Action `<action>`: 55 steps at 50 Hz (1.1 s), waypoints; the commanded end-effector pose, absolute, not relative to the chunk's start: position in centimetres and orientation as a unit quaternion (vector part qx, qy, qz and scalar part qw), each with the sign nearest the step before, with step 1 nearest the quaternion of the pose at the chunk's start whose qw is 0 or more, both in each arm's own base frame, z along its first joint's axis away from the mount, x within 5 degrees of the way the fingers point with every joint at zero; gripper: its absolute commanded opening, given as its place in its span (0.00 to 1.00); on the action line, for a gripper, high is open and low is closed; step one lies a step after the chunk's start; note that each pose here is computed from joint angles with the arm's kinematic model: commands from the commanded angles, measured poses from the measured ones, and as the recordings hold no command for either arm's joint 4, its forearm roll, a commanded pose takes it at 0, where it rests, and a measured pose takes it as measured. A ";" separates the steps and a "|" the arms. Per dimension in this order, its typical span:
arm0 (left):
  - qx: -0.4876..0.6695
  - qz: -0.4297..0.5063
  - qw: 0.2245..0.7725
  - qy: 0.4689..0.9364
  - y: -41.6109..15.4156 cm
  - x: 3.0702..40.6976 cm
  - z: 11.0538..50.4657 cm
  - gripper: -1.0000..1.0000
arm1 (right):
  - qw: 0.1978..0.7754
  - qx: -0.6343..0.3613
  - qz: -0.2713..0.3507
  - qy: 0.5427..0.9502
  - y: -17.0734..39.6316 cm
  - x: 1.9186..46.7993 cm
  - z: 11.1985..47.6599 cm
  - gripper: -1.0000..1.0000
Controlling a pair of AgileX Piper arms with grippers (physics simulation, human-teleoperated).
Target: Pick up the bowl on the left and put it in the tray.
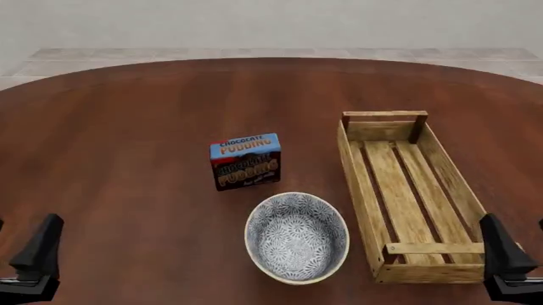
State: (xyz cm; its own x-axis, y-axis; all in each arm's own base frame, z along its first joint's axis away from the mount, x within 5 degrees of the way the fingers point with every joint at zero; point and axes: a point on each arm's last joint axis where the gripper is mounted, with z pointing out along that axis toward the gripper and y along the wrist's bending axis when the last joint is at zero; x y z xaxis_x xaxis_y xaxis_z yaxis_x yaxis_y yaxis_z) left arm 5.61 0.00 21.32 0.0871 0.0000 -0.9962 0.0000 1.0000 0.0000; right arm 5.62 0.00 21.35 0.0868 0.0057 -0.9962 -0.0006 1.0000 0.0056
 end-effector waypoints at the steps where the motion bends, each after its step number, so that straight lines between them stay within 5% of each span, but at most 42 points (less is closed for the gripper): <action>1: 0.000 0.000 0.737 0.676 0.0 5.6 21.3 1.00 | 0.734 0.019 0.029 0.679 0.1 5.6 21.4 1.00; 27: 0.000 0.000 0.737 0.676 0.0 5.6 21.3 1.00 | 0.734 0.018 0.033 0.678 0.1 5.4 22.6 1.00; 55: 0.000 0.000 0.737 0.676 0.0 5.6 21.3 1.00 | 0.735 -0.077 0.076 0.669 1.3 6.0 33.2 1.00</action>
